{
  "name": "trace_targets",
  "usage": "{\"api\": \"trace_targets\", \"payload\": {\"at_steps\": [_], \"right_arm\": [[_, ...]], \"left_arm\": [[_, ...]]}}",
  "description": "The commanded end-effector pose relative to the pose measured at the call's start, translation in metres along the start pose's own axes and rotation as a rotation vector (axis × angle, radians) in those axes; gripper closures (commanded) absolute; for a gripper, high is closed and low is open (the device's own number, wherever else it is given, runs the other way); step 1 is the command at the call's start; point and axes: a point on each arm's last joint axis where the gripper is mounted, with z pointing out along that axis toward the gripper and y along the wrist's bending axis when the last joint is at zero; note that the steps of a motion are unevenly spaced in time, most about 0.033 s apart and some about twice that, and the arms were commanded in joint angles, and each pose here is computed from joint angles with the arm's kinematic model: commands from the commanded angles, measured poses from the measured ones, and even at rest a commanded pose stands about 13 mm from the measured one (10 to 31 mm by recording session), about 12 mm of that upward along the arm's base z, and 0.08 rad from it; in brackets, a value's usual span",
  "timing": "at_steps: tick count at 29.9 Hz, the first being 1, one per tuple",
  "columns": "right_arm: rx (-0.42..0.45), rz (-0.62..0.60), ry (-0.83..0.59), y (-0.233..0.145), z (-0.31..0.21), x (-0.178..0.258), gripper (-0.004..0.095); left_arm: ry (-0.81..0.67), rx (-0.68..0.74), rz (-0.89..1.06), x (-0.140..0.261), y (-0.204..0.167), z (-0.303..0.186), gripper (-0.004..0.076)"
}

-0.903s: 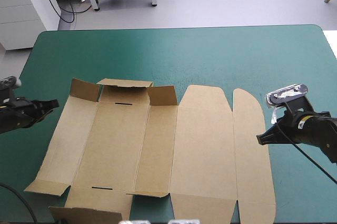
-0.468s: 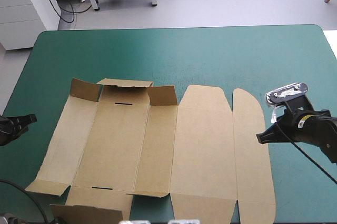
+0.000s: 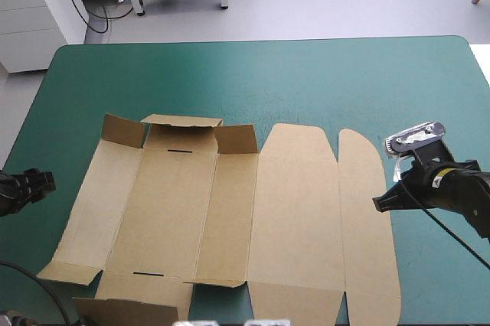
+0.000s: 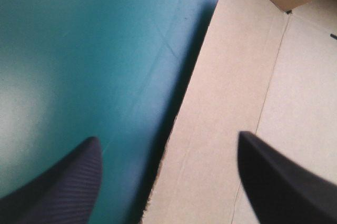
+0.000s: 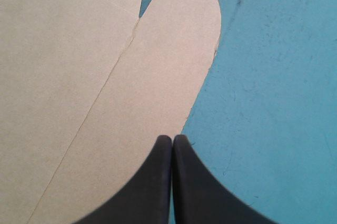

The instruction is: Fold the box

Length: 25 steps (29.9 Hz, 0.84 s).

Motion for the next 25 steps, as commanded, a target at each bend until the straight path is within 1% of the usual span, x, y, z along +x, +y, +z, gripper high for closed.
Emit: {"api": "trace_targets", "payload": {"at_steps": [1, 6, 10, 16, 20, 25], "right_arm": [[0.026, -0.006, -0.084, -0.003, -0.010, -0.008, 0.0929], [0.026, -0.013, -0.084, -0.003, -0.010, -0.008, 0.0929], [0.026, -0.013, -0.084, -0.003, -0.010, -0.008, 0.0929], [0.026, -0.014, -0.084, -0.003, -0.010, -0.008, 0.0929], [0.028, -0.028, -0.088, -0.003, -0.010, -0.008, 0.0929], [0.029, -0.039, -0.088, -0.003, -0.010, -0.008, 0.0930]], "left_arm": [[-0.082, 0.001, -0.006, -0.008, -0.004, -0.011, 0.0017], [-0.087, -0.005, 0.000, -0.010, -0.002, -0.009, 0.0016], [-0.046, 0.007, 0.004, -0.010, 0.003, 0.002, 0.0017], [0.063, 0.057, 0.015, -0.004, 0.014, 0.028, 0.0019], [0.154, 0.135, 0.088, 0.000, 0.017, 0.041, 0.0019], [0.259, 0.198, 0.117, 0.013, 0.021, 0.057, 0.0019]]}}
